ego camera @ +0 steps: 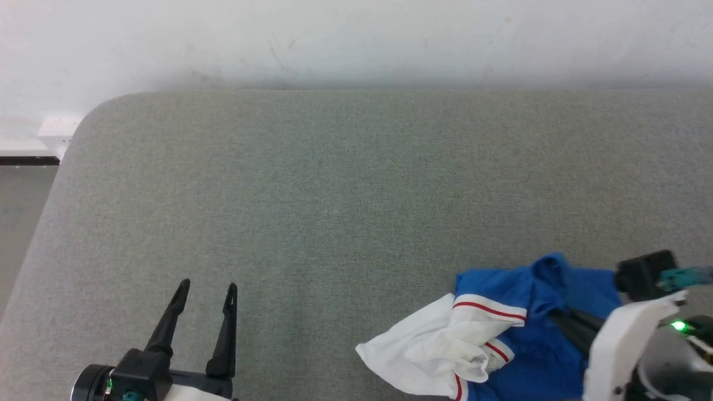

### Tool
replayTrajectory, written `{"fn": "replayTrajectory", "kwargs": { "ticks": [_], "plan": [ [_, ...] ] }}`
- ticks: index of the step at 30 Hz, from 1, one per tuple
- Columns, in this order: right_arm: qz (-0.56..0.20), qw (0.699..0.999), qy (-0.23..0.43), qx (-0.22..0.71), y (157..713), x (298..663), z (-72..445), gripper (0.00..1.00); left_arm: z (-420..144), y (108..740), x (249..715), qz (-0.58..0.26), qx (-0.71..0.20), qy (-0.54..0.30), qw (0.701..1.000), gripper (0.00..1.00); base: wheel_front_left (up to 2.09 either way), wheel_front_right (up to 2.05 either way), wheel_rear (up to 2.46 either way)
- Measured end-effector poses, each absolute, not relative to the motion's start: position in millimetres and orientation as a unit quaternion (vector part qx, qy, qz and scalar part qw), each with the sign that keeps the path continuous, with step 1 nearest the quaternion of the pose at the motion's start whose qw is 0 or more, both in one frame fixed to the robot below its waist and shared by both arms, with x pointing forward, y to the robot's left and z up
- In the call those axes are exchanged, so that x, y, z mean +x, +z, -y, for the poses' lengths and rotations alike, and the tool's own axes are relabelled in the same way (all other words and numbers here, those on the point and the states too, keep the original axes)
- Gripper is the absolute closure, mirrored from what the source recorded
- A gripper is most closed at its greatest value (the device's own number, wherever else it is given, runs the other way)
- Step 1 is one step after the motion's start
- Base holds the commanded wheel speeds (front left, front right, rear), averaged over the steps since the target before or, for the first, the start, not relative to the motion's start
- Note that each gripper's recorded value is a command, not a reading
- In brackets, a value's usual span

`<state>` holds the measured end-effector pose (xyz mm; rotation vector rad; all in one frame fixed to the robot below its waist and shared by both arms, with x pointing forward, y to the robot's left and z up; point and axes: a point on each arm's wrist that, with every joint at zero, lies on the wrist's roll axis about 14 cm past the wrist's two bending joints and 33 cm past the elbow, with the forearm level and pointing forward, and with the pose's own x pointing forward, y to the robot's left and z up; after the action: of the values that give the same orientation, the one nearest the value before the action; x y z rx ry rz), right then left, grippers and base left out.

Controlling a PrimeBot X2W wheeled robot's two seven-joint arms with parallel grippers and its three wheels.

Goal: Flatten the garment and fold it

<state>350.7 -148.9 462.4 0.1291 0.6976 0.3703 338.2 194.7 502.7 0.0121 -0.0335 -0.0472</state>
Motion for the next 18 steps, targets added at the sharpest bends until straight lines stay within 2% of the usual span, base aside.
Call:
{"fn": "replayTrajectory", "kwargs": {
  "ticks": [5,9,12,18],
  "plan": [
    [-0.347,0.895,0.270,0.072,471,340,93,1.00,-196,501,334,0.015,0.005,-0.019,1.000,0.00,0.00,0.00,0.00],
    [-0.349,0.880,0.316,0.064,474,338,64,1.00,-199,500,331,0.013,0.003,-0.014,1.000,0.00,0.00,0.00,0.00],
    [-0.357,0.873,0.328,0.049,466,339,54,1.00,-200,498,329,0.008,-0.002,-0.009,1.000,0.00,0.00,0.00,0.00],
    [-0.411,0.860,0.302,0.030,422,337,51,1.00,-202,493,323,0.000,-0.009,0.000,1.000,0.00,0.00,0.00,0.00]
  ]
}}
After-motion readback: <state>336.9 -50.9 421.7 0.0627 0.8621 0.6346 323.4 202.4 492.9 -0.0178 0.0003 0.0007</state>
